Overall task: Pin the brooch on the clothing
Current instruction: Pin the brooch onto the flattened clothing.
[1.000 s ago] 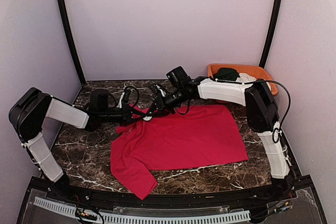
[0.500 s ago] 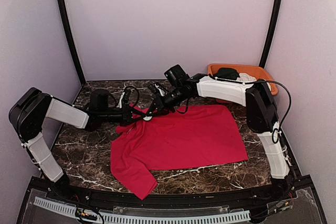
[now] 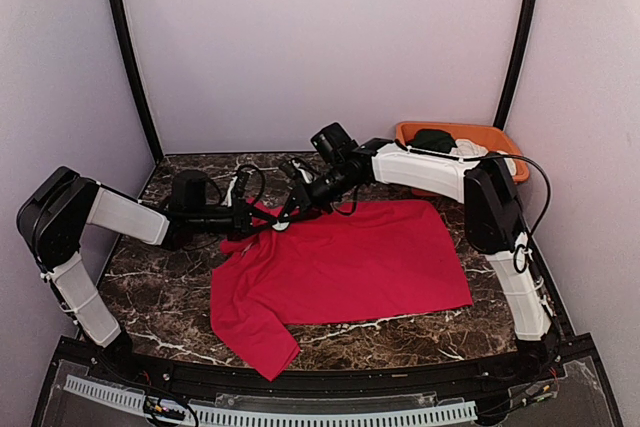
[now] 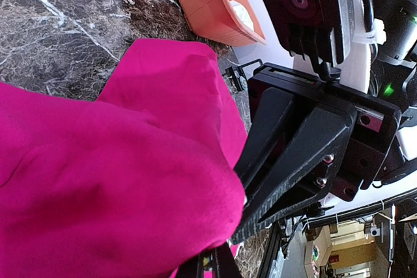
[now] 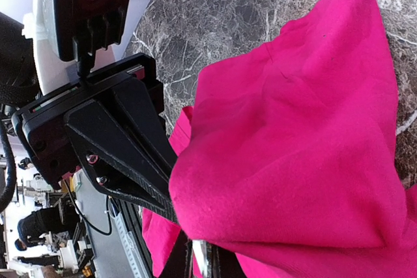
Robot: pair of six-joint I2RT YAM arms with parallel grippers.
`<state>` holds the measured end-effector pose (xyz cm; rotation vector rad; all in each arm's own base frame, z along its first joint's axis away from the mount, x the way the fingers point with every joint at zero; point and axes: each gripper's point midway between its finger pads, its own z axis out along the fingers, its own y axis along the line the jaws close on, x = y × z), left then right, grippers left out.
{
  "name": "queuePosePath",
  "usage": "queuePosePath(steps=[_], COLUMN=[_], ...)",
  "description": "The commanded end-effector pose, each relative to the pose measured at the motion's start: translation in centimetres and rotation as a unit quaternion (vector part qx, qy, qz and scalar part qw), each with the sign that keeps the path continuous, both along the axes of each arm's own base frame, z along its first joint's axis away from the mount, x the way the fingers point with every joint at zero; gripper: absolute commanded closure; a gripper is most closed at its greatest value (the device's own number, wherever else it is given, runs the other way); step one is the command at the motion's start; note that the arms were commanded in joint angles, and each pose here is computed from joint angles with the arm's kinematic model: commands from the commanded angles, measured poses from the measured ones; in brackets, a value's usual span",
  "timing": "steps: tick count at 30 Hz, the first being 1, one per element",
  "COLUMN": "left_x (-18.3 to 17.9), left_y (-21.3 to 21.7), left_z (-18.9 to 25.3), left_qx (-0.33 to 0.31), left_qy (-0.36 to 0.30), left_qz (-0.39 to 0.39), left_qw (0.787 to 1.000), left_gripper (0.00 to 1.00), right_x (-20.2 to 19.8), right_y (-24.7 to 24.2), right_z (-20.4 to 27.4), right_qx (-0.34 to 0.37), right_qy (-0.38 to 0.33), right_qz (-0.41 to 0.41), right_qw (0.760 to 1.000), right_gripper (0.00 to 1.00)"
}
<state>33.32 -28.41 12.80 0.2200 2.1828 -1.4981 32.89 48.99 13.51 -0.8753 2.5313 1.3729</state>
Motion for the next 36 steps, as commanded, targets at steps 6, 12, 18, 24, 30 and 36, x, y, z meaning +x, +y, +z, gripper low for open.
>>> queuePosePath(steps=[6,12,18,24,30,36], left_x=[-0.6,-0.5,-0.6,-0.7,-0.7,-0.6], left_y=[-0.9,-0.7,-0.7,-0.6,-0.5,-0.4], left_z=[3.2,2.9,2.6,2.2,2.0,1.7], left_qx=[-0.016,0.01,0.031,0.044,0.051,0.059], left_qy=[-0.044,-0.05,-0.054,-0.055,-0.055,-0.055], left_qz=[-0.029,-0.025,-0.024,-0.023,-0.021,-0.017], left_qw=[0.999,0.998,0.998,0.997,0.997,0.997], left_gripper=[0.99,0.99,0.99,0.99,0.99,0.99], right_x=[1.5,1.4,1.4,0.6,0.6,0.5], right_y=[-0.8,-0.2,0.0,0.8,0.8,0.8], right_z=[-3.3,-2.0,-1.8,-1.2,-1.8,-2.5], right_qx=[-0.011,0.012,0.015,0.029,0.021,0.007], right_qy=[0.043,0.056,0.062,0.073,0.077,0.074], right_qz=[-0.025,-0.022,-0.022,-0.013,-0.019,-0.03], right_qw=[0.999,0.998,0.998,0.997,0.997,0.997], right_gripper=[0.83,0.79,0.77,0.74,0.73,0.72])
